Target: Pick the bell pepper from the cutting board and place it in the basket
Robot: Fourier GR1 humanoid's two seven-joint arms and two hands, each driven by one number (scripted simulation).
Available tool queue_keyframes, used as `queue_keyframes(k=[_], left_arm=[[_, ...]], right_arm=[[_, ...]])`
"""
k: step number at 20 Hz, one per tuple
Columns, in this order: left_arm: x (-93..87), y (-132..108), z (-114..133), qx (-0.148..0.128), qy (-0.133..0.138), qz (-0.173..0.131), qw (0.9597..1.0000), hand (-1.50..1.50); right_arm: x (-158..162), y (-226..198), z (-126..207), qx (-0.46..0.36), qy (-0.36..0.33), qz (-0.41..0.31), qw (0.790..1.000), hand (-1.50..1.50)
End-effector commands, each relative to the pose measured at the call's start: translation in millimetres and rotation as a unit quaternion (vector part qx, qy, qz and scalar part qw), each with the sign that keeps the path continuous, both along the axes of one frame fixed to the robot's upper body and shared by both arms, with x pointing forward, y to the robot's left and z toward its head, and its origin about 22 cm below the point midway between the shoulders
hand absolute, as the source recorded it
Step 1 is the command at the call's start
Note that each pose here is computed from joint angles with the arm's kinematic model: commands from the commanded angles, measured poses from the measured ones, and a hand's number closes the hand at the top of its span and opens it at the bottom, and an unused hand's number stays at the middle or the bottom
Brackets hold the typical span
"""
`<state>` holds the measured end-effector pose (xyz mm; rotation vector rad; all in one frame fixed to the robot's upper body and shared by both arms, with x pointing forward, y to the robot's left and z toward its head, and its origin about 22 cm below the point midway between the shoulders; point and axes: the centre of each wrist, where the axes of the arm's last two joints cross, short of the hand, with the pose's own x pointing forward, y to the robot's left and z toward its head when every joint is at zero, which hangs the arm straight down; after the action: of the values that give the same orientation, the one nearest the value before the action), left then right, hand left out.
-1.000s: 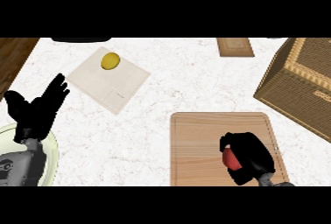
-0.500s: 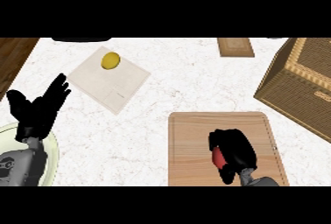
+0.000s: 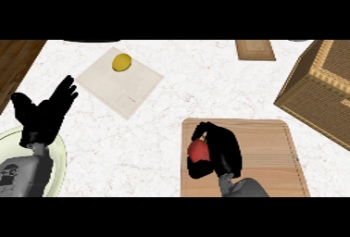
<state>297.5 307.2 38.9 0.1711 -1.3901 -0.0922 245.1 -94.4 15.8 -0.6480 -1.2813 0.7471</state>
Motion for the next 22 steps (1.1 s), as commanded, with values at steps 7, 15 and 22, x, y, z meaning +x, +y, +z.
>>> queue_keyframes(k=[7, 15, 22], left_arm=[[-5.2, 4.2, -2.6, 0.004, 0.008, 0.013, 0.9999, 0.0], [-6.3, 1.1, 3.3, 0.0, -0.006, 0.012, 0.9999, 0.0], [-5.3, 24.1, -12.5, 0.003, 0.003, 0.013, 0.9999, 0.0]], right_arm=[[-6.4, 54.6, 88.9, 0.111, -0.2, -0.071, 0.971, 1.5], [9.5, 40.2, 152.4, 0.065, -0.228, -0.156, 0.959, 1.5], [43.6, 21.1, 214.8, 0.046, -0.257, -0.196, 0.945, 1.5]])
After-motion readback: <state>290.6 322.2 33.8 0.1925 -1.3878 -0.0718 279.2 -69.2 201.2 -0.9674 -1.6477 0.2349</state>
